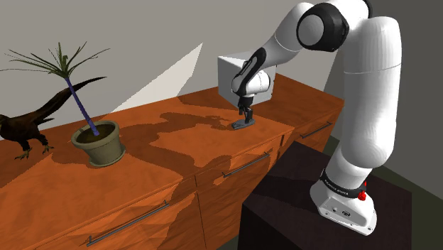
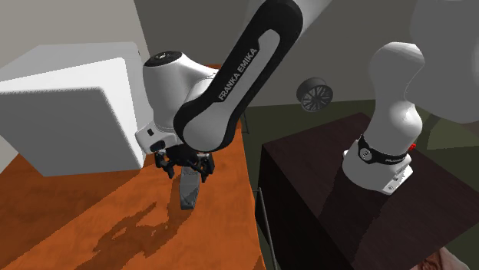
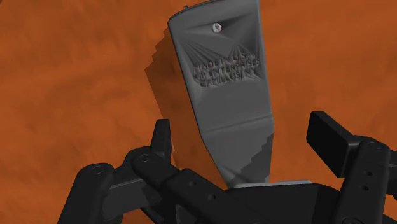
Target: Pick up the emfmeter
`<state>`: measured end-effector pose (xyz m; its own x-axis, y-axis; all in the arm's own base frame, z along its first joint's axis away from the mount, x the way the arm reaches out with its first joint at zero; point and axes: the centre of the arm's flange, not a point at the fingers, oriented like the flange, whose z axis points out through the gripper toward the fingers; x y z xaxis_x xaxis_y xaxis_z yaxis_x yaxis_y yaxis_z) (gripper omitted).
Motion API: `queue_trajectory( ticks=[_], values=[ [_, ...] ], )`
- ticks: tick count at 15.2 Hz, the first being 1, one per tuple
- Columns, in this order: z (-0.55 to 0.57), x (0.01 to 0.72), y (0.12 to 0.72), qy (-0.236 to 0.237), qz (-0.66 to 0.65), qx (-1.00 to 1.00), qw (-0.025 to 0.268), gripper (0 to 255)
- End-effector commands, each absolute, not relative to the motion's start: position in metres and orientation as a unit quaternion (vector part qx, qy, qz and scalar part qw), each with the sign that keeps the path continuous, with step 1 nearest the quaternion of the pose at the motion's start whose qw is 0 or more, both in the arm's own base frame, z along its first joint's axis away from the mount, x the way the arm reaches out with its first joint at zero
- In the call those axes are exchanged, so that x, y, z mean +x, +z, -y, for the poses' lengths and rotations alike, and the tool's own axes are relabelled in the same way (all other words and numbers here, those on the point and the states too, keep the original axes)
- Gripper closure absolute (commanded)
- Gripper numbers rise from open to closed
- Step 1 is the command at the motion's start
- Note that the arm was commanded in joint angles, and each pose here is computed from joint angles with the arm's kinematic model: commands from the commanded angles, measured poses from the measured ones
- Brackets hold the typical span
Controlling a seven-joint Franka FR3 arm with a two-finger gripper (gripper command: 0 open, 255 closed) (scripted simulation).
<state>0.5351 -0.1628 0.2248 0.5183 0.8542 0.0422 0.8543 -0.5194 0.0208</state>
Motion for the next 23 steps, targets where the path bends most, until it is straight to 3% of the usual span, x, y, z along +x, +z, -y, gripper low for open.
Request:
queue_trajectory(
  ticks=[1,7,8,17,23],
  values=[
    [0.163,0.536,0.213,-0.024,0.493,-0.870,0.001,0],
    [0.163,0.536,0.189,-0.024,0.493,-0.870,0.001,0],
    [0.163,0.536,0.189,-0.024,0.493,-0.870,0.001,255],
    [0.163,0.536,0.189,-0.024,0.493,-0.870,0.001,255],
    [0.163,0.536,0.221,-0.024,0.493,-0.870,0.001,255]
  ],
)
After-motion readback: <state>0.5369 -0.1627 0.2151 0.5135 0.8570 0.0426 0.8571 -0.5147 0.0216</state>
